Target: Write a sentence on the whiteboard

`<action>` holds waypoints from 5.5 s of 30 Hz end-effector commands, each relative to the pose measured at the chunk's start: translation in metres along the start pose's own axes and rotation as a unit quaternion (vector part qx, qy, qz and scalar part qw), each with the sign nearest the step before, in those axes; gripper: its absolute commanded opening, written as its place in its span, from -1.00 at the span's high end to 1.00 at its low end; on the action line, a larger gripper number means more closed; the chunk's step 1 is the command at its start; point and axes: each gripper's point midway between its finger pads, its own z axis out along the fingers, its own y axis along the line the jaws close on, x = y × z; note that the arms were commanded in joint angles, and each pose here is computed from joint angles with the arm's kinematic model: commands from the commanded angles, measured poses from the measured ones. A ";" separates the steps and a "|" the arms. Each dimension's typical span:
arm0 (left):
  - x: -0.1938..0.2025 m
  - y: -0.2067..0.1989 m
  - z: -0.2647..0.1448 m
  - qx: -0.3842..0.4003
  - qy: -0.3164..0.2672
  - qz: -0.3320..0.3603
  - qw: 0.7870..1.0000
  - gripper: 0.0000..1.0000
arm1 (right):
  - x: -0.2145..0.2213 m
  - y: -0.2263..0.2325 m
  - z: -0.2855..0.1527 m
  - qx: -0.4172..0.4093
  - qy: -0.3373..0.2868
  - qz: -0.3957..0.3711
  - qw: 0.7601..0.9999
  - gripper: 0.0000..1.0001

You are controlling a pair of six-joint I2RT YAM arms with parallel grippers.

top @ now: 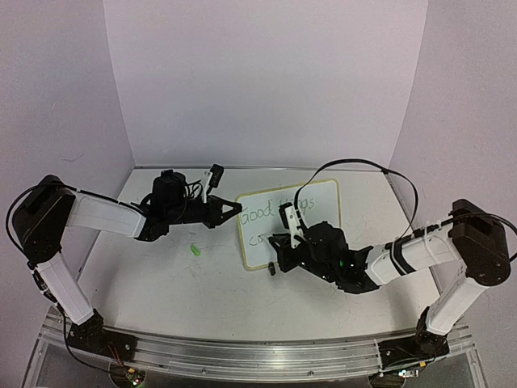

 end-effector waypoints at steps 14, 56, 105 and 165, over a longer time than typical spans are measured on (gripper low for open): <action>-0.018 0.004 -0.002 -0.024 -0.020 0.040 0.999 1.00 | -0.036 -0.001 -0.029 -0.023 -0.064 0.002 0.998 1.00; -0.019 0.004 -0.002 -0.023 -0.020 0.041 0.999 1.00 | -0.015 -0.009 -0.002 0.013 -0.023 -0.015 1.000 1.00; -0.019 0.003 -0.003 -0.023 -0.019 0.044 0.999 1.00 | -0.009 -0.012 -0.001 0.022 -0.012 0.004 1.000 1.00; -0.019 0.004 -0.002 -0.025 -0.017 0.046 0.998 1.00 | 0.011 -0.027 -0.008 0.054 0.020 0.020 0.998 1.00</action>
